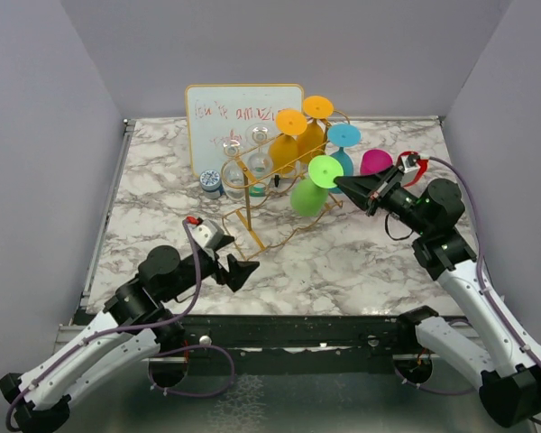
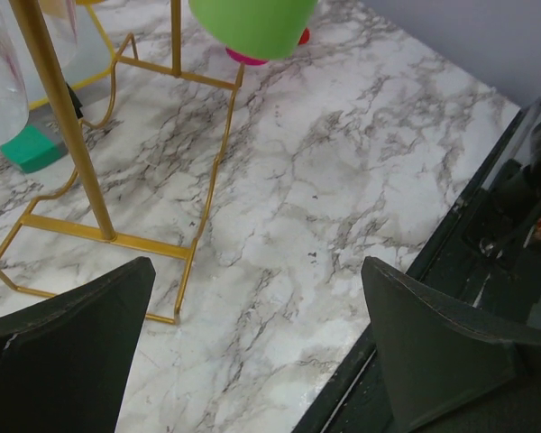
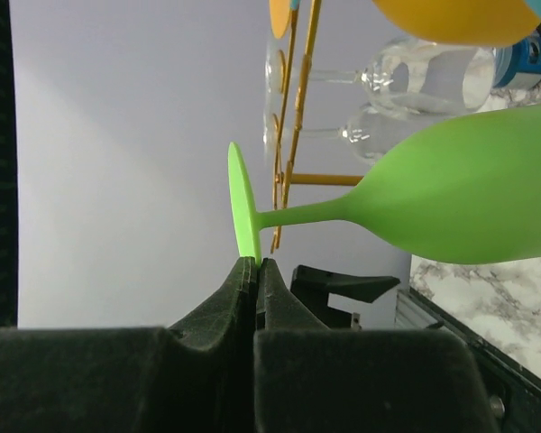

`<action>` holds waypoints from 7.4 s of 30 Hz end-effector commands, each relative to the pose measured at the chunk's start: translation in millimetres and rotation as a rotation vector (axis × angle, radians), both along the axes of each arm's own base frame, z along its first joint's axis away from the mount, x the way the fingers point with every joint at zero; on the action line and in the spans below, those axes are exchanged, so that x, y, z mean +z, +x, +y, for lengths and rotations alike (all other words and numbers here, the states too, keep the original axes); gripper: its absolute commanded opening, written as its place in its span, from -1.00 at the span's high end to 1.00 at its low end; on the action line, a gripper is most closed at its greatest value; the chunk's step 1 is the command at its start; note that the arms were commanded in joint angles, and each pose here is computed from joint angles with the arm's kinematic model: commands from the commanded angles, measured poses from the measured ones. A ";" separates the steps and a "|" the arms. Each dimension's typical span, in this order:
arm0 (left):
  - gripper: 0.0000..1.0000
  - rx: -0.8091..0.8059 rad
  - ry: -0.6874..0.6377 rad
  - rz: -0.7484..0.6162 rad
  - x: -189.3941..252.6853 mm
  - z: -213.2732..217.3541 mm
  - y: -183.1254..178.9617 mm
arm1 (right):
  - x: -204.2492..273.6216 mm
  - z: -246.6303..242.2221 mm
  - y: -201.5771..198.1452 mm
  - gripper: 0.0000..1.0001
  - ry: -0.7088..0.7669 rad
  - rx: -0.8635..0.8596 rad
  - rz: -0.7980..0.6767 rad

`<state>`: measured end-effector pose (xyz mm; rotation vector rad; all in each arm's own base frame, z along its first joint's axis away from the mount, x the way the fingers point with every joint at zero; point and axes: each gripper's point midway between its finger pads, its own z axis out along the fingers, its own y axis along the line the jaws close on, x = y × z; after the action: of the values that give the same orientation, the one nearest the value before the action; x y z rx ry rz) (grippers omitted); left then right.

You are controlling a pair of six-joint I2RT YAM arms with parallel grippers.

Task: Take the wine glass off the wine glass rack
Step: Pick up the wine glass from the wine rack, then place the wine glass at the center of the board.

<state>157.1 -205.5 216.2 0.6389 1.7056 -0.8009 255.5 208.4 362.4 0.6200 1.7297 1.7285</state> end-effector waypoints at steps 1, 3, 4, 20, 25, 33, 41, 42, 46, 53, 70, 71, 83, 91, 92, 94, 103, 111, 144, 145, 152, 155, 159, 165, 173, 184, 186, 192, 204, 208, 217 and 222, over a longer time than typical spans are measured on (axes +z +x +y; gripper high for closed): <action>-0.98 -0.029 -0.147 -0.005 31.9 -1.9 -12.3 | -19.1 9.2 -25.4 0.99 -0.064 0.127 0.002; -0.98 -0.037 -0.188 0.012 44.3 -3.5 -15.5 | -24.3 10.1 -34.7 0.99 -0.129 0.164 -0.045; -0.98 -0.039 -0.201 0.021 49.9 -4.5 -16.1 | -29.8 10.0 -40.0 0.99 -0.179 0.185 -0.073; -0.83 -0.209 -0.324 0.286 82.1 -64.8 -20.7 | -62.8 16.3 -105.8 0.99 -0.432 0.614 -0.425; -0.76 -0.278 -0.405 0.292 96.4 -75.8 -25.6 | -69.2 13.5 -110.4 0.99 -0.469 0.645 -0.429; -0.45 -0.366 -0.427 0.368 92.8 -91.2 -33.5 | -63.8 13.8 -123.7 0.99 -0.431 0.702 -0.458; -0.45 -0.421 -0.370 0.397 78.5 -103.2 -36.8 | -70.0 11.1 -127.1 0.99 -0.469 0.736 -0.441; -0.43 -0.424 -0.367 0.400 77.5 -104.1 -36.8 | -67.8 11.2 -127.8 0.99 -0.465 0.735 -0.451; -0.25 -0.428 -0.353 0.424 71.3 -108.6 -36.7 | -63.5 12.4 -129.6 0.99 -0.441 0.733 -0.465; 0.13 -0.433 -0.385 0.430 75.3 -114.1 -38.8 | -68.2 11.0 -128.7 0.99 -0.465 0.738 -0.448; 0.20 -0.446 -0.380 0.425 75.4 -129.9 -41.3 | -64.5 12.9 -132.1 0.99 -0.438 0.746 -0.446; 0.20 -0.440 -0.392 0.424 78.0 -129.6 -40.5 | -64.4 12.7 -132.6 0.99 -0.439 0.746 -0.447; 0.33 -0.444 -0.405 0.436 78.3 -130.2 -41.7 | -64.0 11.2 -134.2 0.99 -0.456 0.738 -0.458; 0.57 -0.428 -0.411 0.430 79.7 -130.4 -38.4 | -61.7 10.8 -136.9 0.98 -0.448 0.731 -0.476; 0.60 -0.425 -0.412 0.429 79.9 -130.3 -38.0 | -61.6 10.8 -137.1 0.98 -0.447 0.731 -0.476; 0.67 -0.423 -0.415 0.428 80.6 -130.0 -37.8 | -61.2 10.7 -137.1 0.95 -0.448 0.729 -0.479; 1.00 -0.428 -0.413 0.432 77.2 -127.3 -40.9 | -59.9 10.0 -137.0 0.62 -0.453 0.712 -0.491; 1.00 -0.495 -0.385 0.461 66.1 -122.6 -57.4 | -69.2 8.3 -111.5 -0.13 -0.523 0.585 -0.417; 1.00 -0.883 -0.295 0.064 93.0 -69.0 -134.6 | -53.9 29.3 -107.1 -0.67 -0.199 0.646 -0.451; 1.00 -0.872 -0.296 0.068 93.5 -70.3 -132.3 | -53.6 28.6 -112.5 -0.66 -0.201 0.674 -0.470; 1.00 -0.910 -0.283 0.067 94.9 -74.5 -133.6 | -52.8 21.5 -141.4 -0.50 -0.212 0.817 -0.519; 1.00 -0.911 -0.286 0.033 97.4 -70.7 -135.5 | -50.3 19.3 -148.2 -0.34 -0.209 0.829 -0.526; 1.00 -0.903 -0.275 0.005 97.8 -65.7 -137.0 | -43.7 16.7 -156.5 -0.16 -0.199 0.840 -0.548; 1.00 -0.873 -0.240 0.029 90.9 -66.6 -132.0 | -33.4 13.7 -166.8 0.18 -0.170 0.846 -0.584; 1.00 -0.870 -0.219 0.022 84.8 -71.0 -127.4 | -27.6 11.2 -174.6 0.62 -0.146 0.834 -0.598; 1.00 -0.814 -0.219 0.014 83.8 -72.7 -118.4 | -27.0 11.9 -171.8 0.99 -0.160 0.821 -0.588; 1.00 -0.789 -0.223 0.019 84.2 -72.7 -115.1 | -27.7 12.2 -170.7 0.99 -0.163 0.814 -0.585; 1.00 -0.685 -0.171 0.103 75.4 -75.0 -99.4 | -44.4 14.7 -161.2 0.99 -0.182 0.781 -0.533; 0.06 -0.538 -0.178 0.059 78.2 -62.0 -82.9 | -54.5 14.9 -154.7 0.99 -0.253 0.768 -0.506; -0.05 -0.503 -0.175 0.057 77.0 -61.0 -77.1 | -72.1 16.0 -147.4 0.99 -0.276 0.754 -0.428; -0.83 -0.414 -0.146 0.086 69.3 -59.0 -62.8 | -89.2 16.6 -129.6 0.99 -0.351 0.689 -0.351; -0.92 -0.394 -0.142 0.086 68.4 -57.7 -59.9 | -92.9 17.3 -120.0 0.99 -0.377 0.660 -0.325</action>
<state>79.2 -262.6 254.7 0.9654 1.6907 -1.2743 129.0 225.6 276.3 -0.4543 2.0231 1.7643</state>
